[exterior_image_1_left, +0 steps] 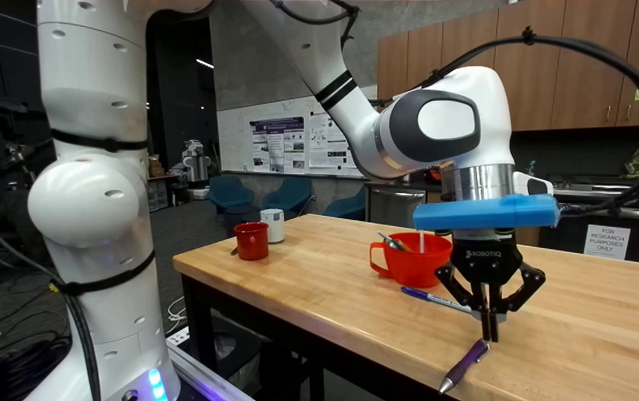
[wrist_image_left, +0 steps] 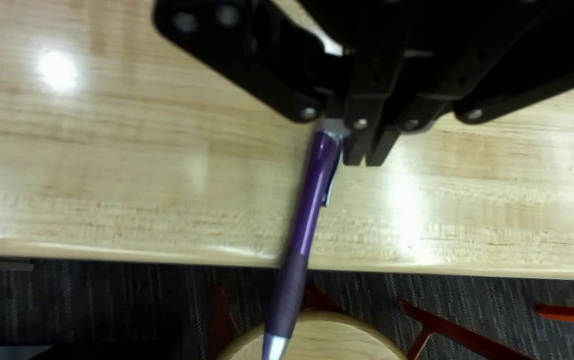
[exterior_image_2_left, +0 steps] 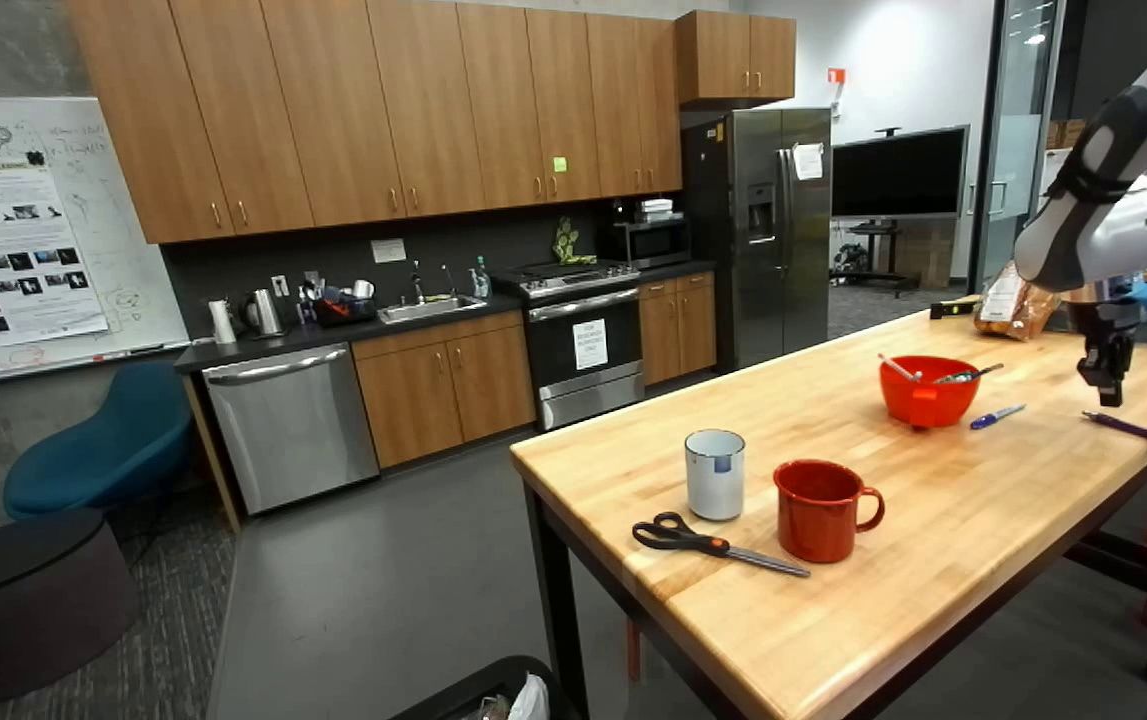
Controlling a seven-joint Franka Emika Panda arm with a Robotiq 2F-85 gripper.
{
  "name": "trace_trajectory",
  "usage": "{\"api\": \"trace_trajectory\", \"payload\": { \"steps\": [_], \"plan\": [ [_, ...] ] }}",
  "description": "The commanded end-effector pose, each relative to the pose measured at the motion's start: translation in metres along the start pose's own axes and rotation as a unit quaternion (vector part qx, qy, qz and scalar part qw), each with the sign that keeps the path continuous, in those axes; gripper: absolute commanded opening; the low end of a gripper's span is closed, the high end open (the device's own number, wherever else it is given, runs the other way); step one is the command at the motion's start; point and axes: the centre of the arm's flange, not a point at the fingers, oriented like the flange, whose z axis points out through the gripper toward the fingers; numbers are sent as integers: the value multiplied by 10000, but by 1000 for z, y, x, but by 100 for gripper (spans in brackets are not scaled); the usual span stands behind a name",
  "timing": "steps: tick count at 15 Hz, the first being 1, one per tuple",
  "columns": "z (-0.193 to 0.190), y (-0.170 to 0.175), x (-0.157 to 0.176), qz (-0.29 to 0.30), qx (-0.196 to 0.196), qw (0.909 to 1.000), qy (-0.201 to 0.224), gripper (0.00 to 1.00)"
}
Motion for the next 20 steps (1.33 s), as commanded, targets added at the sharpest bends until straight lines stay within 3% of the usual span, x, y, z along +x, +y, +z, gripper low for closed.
{"api": "trace_trajectory", "payload": {
  "steps": [1, 2, 8, 14, 20],
  "plan": [
    [-10, 2, -4, -75, 33, 9999, -67, 13],
    [-11, 1, -5, -70, 53, 9999, -90, 26],
    [-13, 10, -11, 328, 521, 9978, -261, 60],
    [-13, 36, -13, 1017, 1109, 9882, -286, 99],
    [9, 30, -13, 1029, 1037, 9883, -443, 100]
  ]
}}
